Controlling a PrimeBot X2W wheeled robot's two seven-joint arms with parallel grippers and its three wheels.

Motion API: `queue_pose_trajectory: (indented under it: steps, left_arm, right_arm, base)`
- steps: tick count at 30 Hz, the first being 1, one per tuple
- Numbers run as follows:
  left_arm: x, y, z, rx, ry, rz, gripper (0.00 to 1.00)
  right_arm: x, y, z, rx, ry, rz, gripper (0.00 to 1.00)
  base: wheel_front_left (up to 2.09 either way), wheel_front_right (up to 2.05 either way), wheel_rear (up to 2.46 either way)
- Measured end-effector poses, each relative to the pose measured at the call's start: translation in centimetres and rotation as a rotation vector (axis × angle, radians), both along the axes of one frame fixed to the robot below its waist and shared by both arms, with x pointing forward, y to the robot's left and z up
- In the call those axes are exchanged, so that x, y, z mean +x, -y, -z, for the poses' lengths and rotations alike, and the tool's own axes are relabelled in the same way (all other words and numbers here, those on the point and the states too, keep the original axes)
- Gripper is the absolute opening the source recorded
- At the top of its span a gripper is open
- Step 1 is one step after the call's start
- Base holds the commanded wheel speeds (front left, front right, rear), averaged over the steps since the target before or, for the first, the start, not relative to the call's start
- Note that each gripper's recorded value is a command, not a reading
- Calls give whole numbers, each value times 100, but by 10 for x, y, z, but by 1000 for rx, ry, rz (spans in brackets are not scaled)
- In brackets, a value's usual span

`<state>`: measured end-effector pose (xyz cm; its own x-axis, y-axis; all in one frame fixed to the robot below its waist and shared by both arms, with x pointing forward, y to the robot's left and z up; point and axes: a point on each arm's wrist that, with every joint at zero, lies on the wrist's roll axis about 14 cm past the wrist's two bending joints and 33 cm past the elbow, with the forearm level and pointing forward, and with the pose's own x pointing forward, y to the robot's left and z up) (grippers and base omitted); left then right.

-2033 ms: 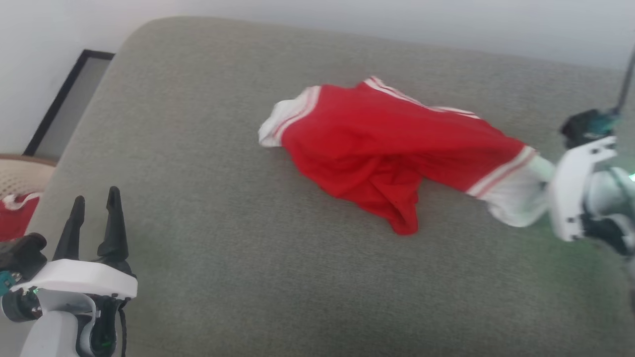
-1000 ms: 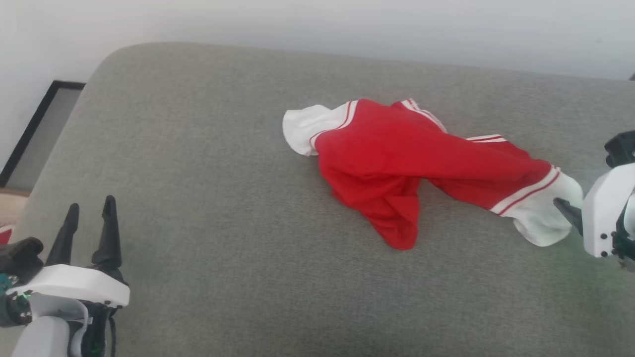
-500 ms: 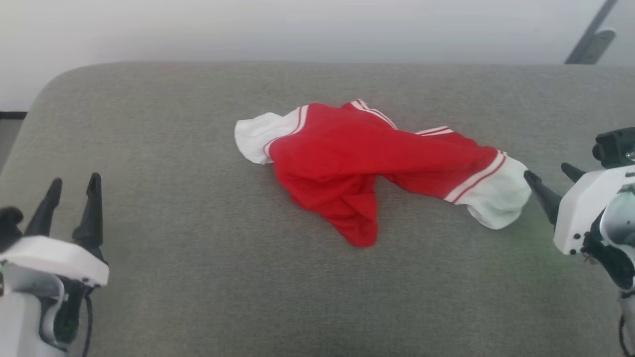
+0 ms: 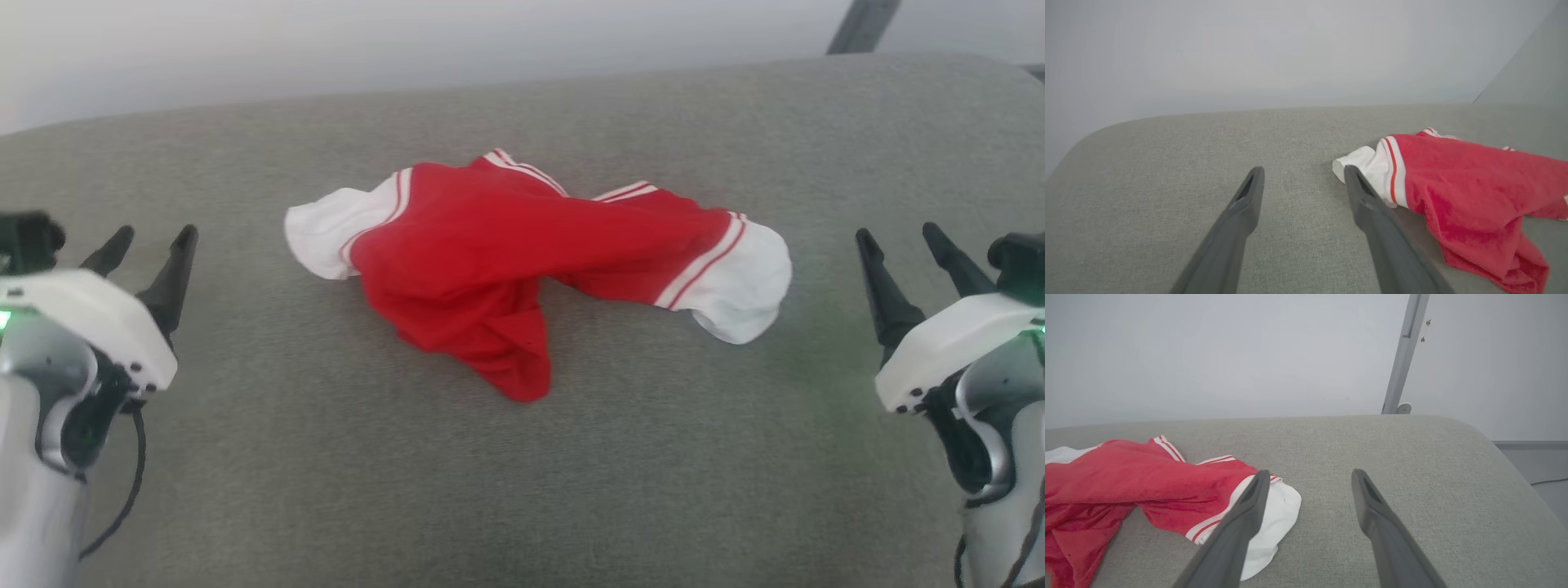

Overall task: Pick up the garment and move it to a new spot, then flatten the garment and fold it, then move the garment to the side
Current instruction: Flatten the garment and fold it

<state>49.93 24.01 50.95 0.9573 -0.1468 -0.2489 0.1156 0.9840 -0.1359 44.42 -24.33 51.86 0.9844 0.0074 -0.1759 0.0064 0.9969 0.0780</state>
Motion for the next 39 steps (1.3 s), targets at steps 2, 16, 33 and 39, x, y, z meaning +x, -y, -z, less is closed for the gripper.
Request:
queue_pose_trajectory:
  steps: [2,16,33,39]
  left_arm:
    - [9,13,4,14,-54,42,100]
    - [54,74,43,107,-386,205,100]
    - [68,86,126,132,-723,174,0]
    - [75,83,134,87,-731,140,0]
  right_arm:
    - [-5,6,4,3,2,30,100]
    - [-20,26,12,5,56,135,100]
    - [-6,19,34,-31,62,130,100]
    - [1,19,38,-43,54,120,100]
  base:
    - [0,0,0]
    - [0,0,0]
    - [0,0,0]
    - [0,0,0]
